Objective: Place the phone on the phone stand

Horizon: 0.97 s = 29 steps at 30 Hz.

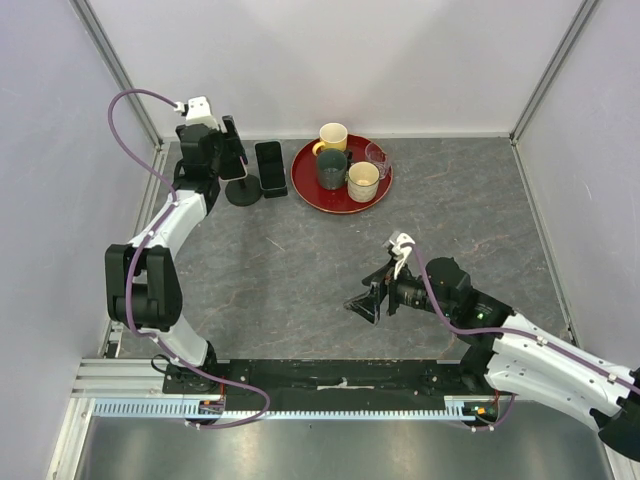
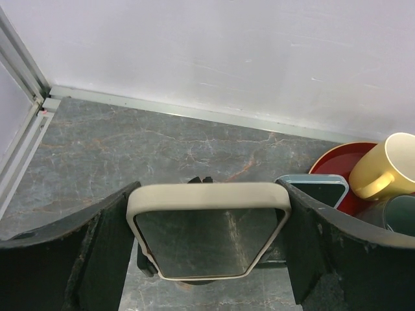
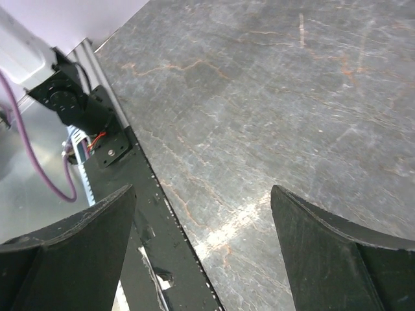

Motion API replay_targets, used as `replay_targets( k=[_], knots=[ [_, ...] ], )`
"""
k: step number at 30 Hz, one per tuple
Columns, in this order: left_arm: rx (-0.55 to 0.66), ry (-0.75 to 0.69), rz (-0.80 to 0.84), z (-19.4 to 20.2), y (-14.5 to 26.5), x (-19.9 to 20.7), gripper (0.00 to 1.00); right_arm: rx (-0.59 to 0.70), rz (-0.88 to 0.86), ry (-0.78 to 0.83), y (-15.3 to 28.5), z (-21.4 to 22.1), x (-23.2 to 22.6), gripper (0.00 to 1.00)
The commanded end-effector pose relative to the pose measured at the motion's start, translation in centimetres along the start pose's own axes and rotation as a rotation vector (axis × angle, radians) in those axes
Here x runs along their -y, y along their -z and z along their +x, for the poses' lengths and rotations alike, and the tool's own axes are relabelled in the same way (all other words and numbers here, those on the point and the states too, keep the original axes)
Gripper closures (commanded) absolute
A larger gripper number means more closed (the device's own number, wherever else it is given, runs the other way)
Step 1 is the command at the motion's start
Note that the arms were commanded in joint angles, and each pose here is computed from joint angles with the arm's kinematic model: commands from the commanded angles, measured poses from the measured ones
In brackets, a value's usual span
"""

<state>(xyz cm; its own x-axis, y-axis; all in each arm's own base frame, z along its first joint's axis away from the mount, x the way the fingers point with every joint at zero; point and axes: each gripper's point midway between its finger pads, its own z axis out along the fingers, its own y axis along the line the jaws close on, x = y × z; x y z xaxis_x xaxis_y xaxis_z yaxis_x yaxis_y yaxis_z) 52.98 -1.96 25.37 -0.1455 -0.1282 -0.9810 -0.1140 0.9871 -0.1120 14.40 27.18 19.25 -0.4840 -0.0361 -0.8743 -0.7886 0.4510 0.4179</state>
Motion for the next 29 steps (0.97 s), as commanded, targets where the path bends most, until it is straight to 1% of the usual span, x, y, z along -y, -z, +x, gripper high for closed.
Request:
replay_targets(
  k=[1, 2, 4, 5, 6, 7, 8, 9, 10, 11, 13, 14, 15, 16, 17, 18, 19, 20, 23, 24, 26, 27, 28, 29],
  knots=[
    [0.101, 0.108, -0.038, -5.4, 1.9, -0.4, 0.11, 0.092, 0.122, -0.035, 1.2, -2.4, 1.3, 0.08],
    [0.073, 0.107, -0.044, -4.9, 2.2, -0.6, 0.11, 0.09, 0.196, -0.049, 1.6, -2.2, 2.5, 0.08],
    [0.068, 0.128, -0.04, -5.4, 3.0, -0.5, 0.1, 0.121, 0.274, -0.074, 2.6, -2.9, 3.5, 0.07],
    [0.043, 0.125, -0.037, -5.1, 3.3, -0.5, 0.1, 0.104, 0.322, -0.087, 3.1, -2.4, 4.2, 0.07],
    [0.029, 0.126, -0.037, -5.0, 3.5, -0.5, 0.09, 0.127, 0.397, -0.096, 3.8, -2.7, 5.4, 0.07],
    [0.04, 0.129, -0.035, -5.9, 4.0, -0.4, 0.09, 0.146, 0.427, -0.105, 4.4, -3.3, 5.6, 0.06],
    [0.036, 0.125, -0.038, -6.1, 4.4, -0.5, 0.09, 0.133, 0.48, -0.132, 5.1, -2.8, 6.3, 0.05],
    [0.018, 0.116, -0.048, -5.9, 4.7, -0.7, 0.09, 0.156, 0.55, -0.148, 5.9, -3.1, 7.2, 0.04],
    [0.014, 0.113, -0.045, -5.8, 5.0, -0.7, 0.09, 0.177, 0.582, -0.159, 6.7, -3.8, 7.4, 0.02],
    [0.032, 0.11, -0.03, -6.6, 5.7, -0.6, 0.08, 0.15, 0.626, -0.168, 7.3, -3.1, 8.0, 0.02],
    [0.04, 0.094, -0.007, -7.0, 6.5, -0.4, 0.08, 0.163, 0.688, -0.198, 8.3, -3.6, 8.5, 0.02],
    [0.038, 0.097, -0.007, -7.4, 7.4, -0.4, 0.08, 0.136, 0.719, -0.205, 8.8, -3.0, 8.7, 0.02],
    [0.012, 0.101, -0.012, -7.1, 8.1, -0.6, 0.08, 0.141, 0.742, -0.226, 9.2, -3.0, 8.9, 0.02],
    [0.004, 0.113, -0.009, -7.2, 8.6, -0.5, 0.08, 0.16, 0.779, -0.238, 9.9, -3.6, 9.2, 0.02],
    [0.015, 0.155, -0.005, -8.1, 9.9, -0.4, 0.07, 0.142, 0.815, -0.246, 10.5, -3.1, 9.5, 0.02],
    [-0.005, 0.178, -0.005, -7.9, 10.7, -0.4, 0.07, 0.149, 0.84, -0.274, 10.9, -3.0, 9.6, 0.02],
    [-0.057, 0.195, -0.012, -6.6, 11.6, -0.5, 0.07, 0.171, 0.856, -0.289, 11.5, -3.7, 9.5, 0.02],
    [-0.077, 0.251, -0.006, -6.3, 12.5, -0.3, 0.07, 0.168, 0.91, -0.292, 12.5, -3.5, 10.1, 0.02],
    [-0.121, 0.343, 0.136, -4.9, 16.7, 1.9, 0.07, 0.216, 0.935, -0.325, 14.1, -4.4, 9.7, 0.02],
    [-0.136, 0.365, 0.249, -4.2, 19.4, 3.4, 0.07, 0.224, 0.921, -0.323, 14.4, -4.8, 9.4, 0.02],
    [-0.139, 0.418, 0.351, -3.9, 22.0, 4.7, 0.07, 0.29, 0.863, -0.293, 15.5, -6.3, 8.4, 0.02],
    [-0.167, 0.427, 0.425, -2.8, 23.7, 5.6, 0.07, 0.326, 0.851, -0.28, 16.1, -6.8, 8.3, 0.02],
    [-0.113, 0.433, 0.49, -4.0, 26.3, 6.1, 0.06, 0.384, 0.828, -0.27, 17.2, -7.9, 7.7, 0.02],
    [-0.064, 0.439, 0.55, -4.8, 27.9, 6.6, 0.06, 0.42, 0.82, -0.242, 17.9, -8.8, 7.5, 0.02]
  ],
)
